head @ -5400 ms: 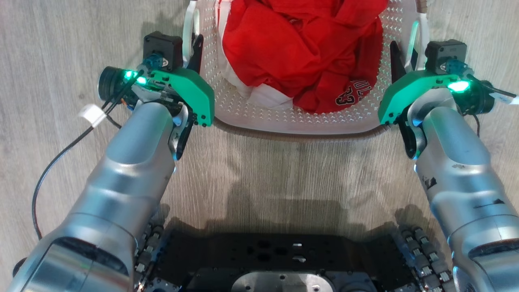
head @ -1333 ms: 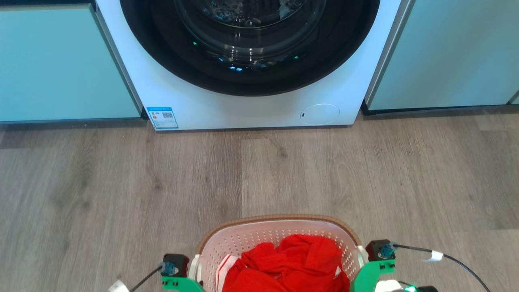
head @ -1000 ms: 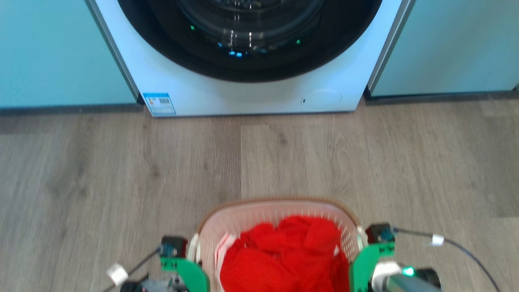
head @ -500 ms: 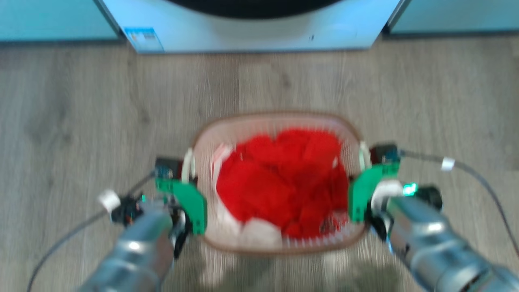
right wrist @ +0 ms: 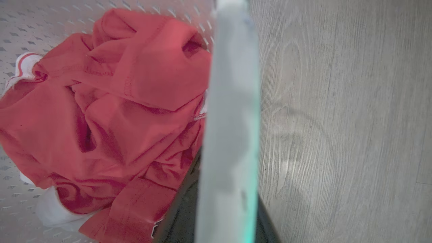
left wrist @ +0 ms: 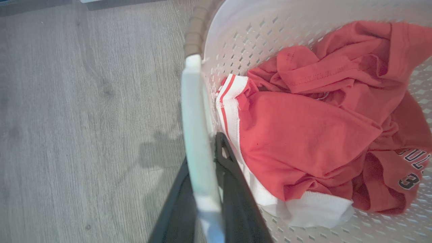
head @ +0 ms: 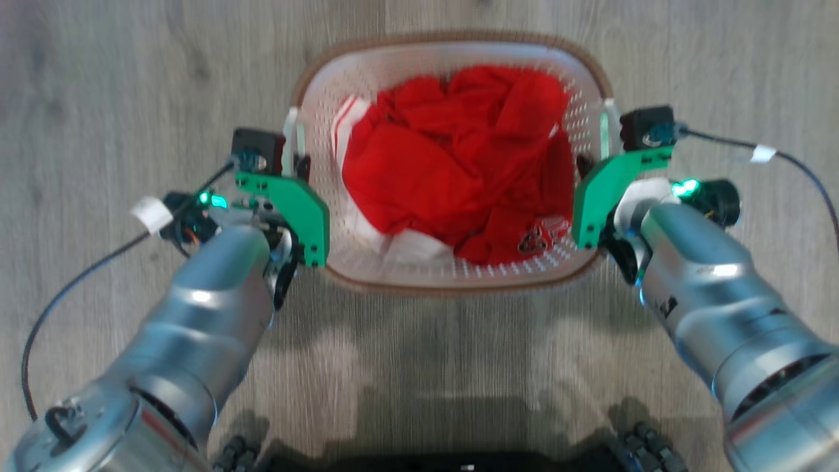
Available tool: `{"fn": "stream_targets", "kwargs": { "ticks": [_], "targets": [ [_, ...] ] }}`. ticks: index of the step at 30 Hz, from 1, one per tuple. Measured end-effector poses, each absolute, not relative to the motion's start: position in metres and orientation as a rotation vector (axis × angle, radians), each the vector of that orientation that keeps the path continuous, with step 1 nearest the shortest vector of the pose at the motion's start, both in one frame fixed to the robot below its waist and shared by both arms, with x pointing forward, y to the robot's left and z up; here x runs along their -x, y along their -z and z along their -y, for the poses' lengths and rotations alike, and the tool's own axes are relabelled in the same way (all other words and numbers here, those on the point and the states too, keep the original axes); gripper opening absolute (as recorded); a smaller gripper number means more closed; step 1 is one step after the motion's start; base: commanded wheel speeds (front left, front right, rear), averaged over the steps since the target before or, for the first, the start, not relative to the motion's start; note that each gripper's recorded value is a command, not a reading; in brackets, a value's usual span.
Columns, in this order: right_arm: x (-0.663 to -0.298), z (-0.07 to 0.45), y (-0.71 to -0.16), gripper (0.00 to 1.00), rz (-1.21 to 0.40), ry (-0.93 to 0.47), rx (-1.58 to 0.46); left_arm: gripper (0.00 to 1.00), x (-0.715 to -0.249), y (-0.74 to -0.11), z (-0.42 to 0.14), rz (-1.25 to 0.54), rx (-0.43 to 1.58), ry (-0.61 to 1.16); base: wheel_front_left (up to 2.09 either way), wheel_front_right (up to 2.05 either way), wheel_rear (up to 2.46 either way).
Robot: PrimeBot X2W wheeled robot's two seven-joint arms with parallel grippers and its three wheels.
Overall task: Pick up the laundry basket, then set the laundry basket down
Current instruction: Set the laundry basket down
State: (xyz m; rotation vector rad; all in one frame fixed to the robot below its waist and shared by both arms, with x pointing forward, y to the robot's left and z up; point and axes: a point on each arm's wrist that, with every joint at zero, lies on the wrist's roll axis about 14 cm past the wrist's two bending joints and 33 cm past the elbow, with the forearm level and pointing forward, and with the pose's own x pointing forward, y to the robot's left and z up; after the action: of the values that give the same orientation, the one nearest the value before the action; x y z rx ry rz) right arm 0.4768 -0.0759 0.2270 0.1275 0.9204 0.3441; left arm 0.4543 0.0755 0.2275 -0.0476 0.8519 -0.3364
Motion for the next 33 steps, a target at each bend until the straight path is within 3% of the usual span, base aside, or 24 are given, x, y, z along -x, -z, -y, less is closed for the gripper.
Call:
{"fn": "stream_targets", "kwargs": {
  "ticks": [15,33],
  "targets": [
    [-0.481,0.082,-0.157,0.00,-1.001,-0.316,-0.129,0.00,-0.462,-0.169,-0.074,-0.925,0.057,0.339,0.00,0.00,0.00],
    [-0.482,0.079,-0.134,0.00,-1.022,-0.324,-0.116,0.00,-0.461,-0.151,-0.078,-0.944,0.047,0.341,0.00,0.00,0.00]
  ]
}}
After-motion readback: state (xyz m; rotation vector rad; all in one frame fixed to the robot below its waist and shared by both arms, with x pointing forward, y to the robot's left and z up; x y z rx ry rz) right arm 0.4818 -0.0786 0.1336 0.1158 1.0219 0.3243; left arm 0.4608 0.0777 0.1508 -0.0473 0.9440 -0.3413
